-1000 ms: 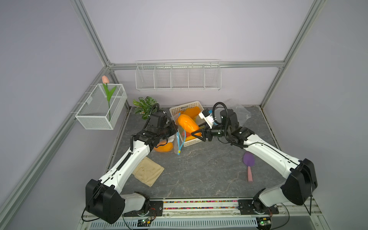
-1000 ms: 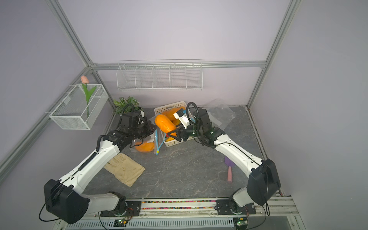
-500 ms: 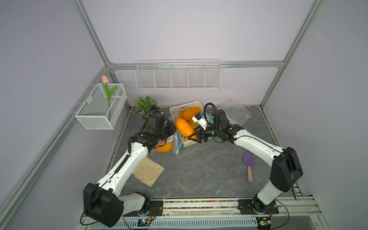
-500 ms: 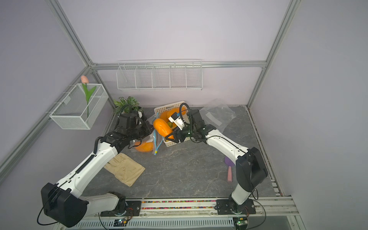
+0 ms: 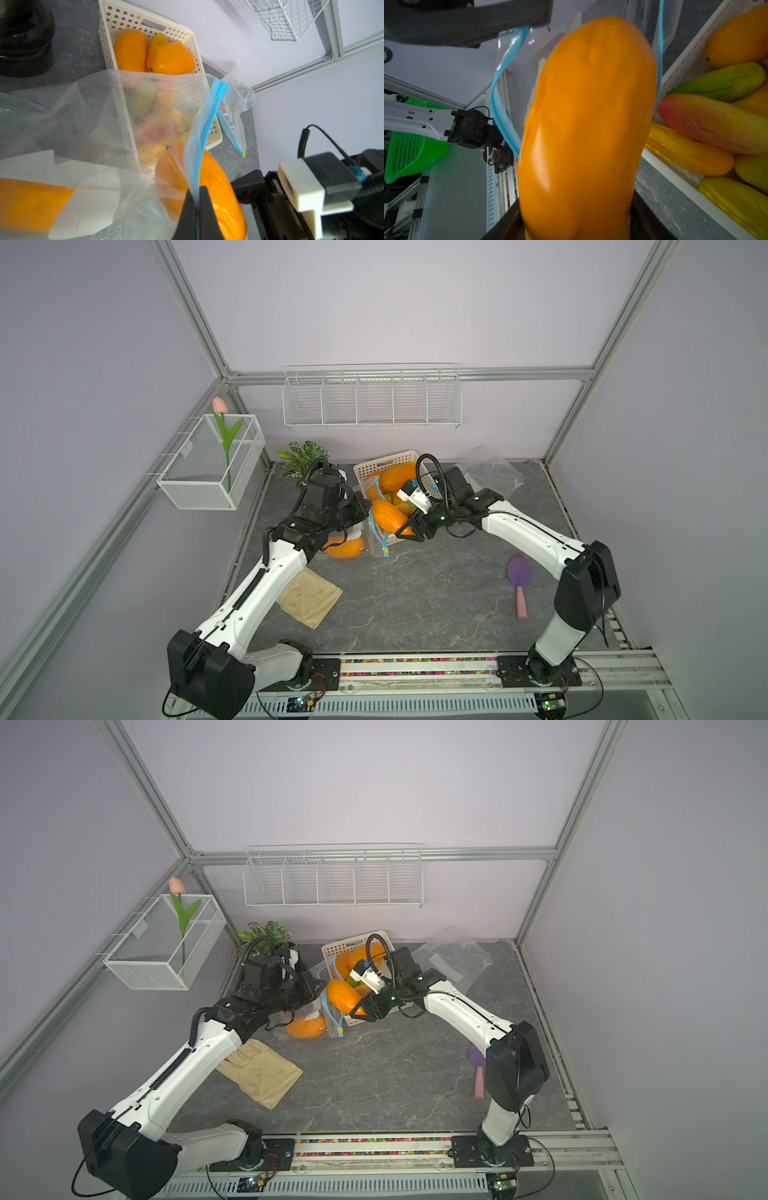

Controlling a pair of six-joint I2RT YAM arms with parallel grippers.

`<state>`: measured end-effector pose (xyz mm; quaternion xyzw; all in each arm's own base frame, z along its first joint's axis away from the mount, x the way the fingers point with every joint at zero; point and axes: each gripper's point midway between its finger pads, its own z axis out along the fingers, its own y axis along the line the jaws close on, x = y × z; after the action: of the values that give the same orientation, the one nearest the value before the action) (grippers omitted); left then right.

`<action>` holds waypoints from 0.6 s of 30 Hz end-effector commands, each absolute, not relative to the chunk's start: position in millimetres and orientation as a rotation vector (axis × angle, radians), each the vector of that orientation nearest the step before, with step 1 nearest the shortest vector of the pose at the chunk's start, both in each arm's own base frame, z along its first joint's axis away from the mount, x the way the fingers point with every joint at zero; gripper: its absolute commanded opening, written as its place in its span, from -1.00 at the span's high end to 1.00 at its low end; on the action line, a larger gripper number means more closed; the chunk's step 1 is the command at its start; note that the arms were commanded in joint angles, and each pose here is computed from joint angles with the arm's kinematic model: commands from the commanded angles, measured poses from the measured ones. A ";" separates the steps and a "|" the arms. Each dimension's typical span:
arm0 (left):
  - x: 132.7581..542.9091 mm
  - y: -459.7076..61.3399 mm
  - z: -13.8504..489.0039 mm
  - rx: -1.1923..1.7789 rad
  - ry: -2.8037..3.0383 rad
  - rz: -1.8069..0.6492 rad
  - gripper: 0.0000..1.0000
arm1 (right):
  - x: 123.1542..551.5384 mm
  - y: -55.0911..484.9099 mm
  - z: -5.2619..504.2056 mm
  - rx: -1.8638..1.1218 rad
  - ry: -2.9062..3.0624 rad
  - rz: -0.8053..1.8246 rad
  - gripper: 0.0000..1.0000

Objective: Place the mango in a zip-top bag and seal the zipper
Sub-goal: Place the mango in the zipper food storage bag.

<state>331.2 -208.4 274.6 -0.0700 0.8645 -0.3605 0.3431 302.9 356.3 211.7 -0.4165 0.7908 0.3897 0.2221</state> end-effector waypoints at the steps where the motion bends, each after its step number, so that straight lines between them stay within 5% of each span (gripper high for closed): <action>1: 324.3 -226.3 286.3 -0.067 2.240 -0.974 1.00 | 306.5 361.1 212.6 -1.123 2.250 1.078 0.65; 10: 312.7 -228.2 291.5 0.000 2.235 -0.983 1.00 | 334.7 391.7 250.9 -0.748 2.287 1.317 0.26; 15: 309.7 -228.5 302.2 -0.009 2.195 -1.025 1.00 | 349.1 399.8 250.0 -0.645 2.303 1.335 -0.53; 18: 311.9 -222.6 306.2 -0.055 2.166 -1.044 1.00 | 349.5 397.6 260.3 -0.642 2.264 1.328 -0.69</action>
<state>313.8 -224.1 285.1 -0.0186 0.8600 -0.3798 0.3403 343.9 392.6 238.5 -0.2447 0.8306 0.4611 0.1939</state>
